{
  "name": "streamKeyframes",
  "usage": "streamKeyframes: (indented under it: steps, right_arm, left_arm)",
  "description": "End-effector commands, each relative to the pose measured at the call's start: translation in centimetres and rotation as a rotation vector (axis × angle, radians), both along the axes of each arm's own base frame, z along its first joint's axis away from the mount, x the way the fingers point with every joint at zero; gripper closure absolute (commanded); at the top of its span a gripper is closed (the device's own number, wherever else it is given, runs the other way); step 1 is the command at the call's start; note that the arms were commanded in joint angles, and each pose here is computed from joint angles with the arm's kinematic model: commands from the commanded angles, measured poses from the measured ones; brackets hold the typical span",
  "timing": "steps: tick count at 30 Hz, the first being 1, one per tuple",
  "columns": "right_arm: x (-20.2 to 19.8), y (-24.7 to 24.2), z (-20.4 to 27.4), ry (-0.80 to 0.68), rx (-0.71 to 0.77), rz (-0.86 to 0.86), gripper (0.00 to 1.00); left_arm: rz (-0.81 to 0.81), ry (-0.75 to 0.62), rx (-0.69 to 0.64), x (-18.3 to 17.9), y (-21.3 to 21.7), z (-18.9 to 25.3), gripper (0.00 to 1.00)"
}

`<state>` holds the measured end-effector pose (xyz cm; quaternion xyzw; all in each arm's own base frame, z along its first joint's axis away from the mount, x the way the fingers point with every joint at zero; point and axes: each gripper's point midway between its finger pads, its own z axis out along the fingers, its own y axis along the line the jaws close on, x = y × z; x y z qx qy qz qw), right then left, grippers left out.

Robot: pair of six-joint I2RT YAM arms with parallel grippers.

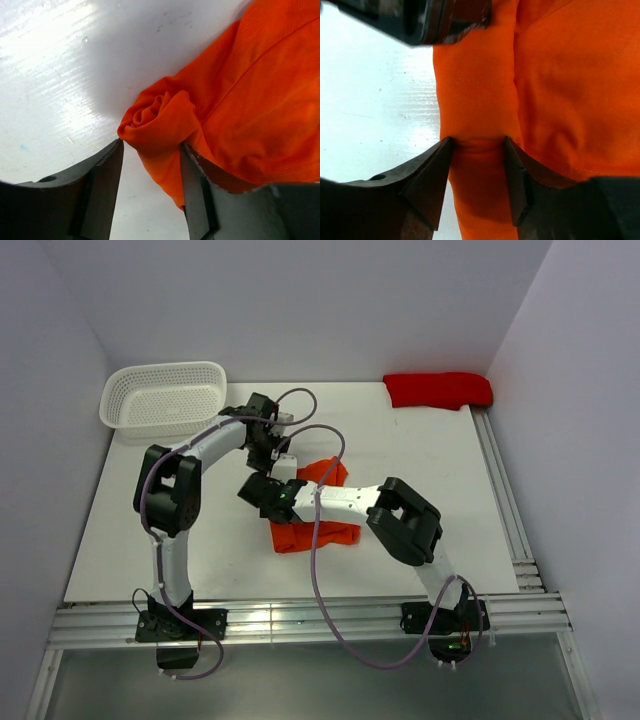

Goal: Roll the t-shirts
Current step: Roll the tshirt

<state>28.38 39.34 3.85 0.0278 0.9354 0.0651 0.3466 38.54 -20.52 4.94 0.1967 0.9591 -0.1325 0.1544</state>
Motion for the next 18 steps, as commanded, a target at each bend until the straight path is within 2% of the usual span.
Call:
streamKeyframes:
  steps: [1, 5, 11, 18]
  right_arm:
    - [-1.9, -1.3, -1.8, 0.075, -0.051, 0.013, 0.45]
    - [-1.8, -1.0, -1.1, 0.071, -0.010, 0.023, 0.41]
    - [-1.6, -0.3, -0.9, 0.081, 0.051, 0.050, 0.39]
    - [-1.4, 0.4, -1.0, 0.092, 0.058, 0.084, 0.36]
  left_arm:
    - [-0.026, -0.040, -0.056, 1.3, -1.3, 1.9, 0.45]
    - [-0.041, -0.032, -0.087, 1.6, -1.9, 2.5, 0.42]
    - [-0.044, -0.007, -0.069, 1.4, -1.5, 1.6, 0.48]
    - [-0.043, 0.017, -0.059, 1.2, -1.4, 0.8, 0.48]
